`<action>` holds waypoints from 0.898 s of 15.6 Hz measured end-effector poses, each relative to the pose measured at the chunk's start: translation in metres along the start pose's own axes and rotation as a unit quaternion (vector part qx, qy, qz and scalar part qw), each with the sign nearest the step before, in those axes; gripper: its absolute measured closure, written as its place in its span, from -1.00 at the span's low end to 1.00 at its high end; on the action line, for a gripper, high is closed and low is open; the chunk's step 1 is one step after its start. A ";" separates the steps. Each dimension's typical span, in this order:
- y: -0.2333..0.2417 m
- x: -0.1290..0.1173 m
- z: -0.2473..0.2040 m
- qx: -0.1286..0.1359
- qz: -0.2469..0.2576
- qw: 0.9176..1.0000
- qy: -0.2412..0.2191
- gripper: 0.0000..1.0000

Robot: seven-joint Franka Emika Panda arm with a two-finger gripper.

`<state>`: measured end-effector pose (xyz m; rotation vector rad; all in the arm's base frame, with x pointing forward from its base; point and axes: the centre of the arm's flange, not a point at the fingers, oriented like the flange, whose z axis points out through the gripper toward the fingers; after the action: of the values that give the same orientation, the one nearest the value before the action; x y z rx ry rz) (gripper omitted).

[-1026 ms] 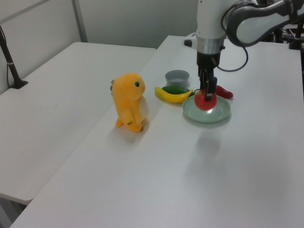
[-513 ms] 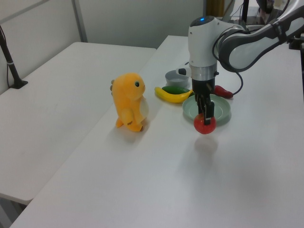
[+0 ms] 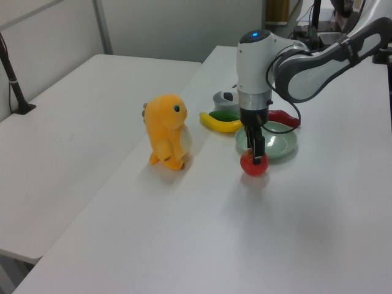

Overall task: Red apple placed in the center of the desktop
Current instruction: 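Carry the apple past the plate and lower it onto the table, then open the gripper, release the apple, and raise the gripper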

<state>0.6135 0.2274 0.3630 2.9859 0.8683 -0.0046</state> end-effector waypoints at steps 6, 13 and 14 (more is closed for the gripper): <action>-0.001 0.003 -0.008 0.003 0.002 1.000 0.007 -1.00; 0.026 -0.010 -0.073 -0.014 0.031 0.999 0.011 -1.00; 0.035 -0.015 -0.086 -0.017 0.042 0.999 0.019 -1.00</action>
<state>0.6194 0.1926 0.4502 2.9966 0.7389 0.0678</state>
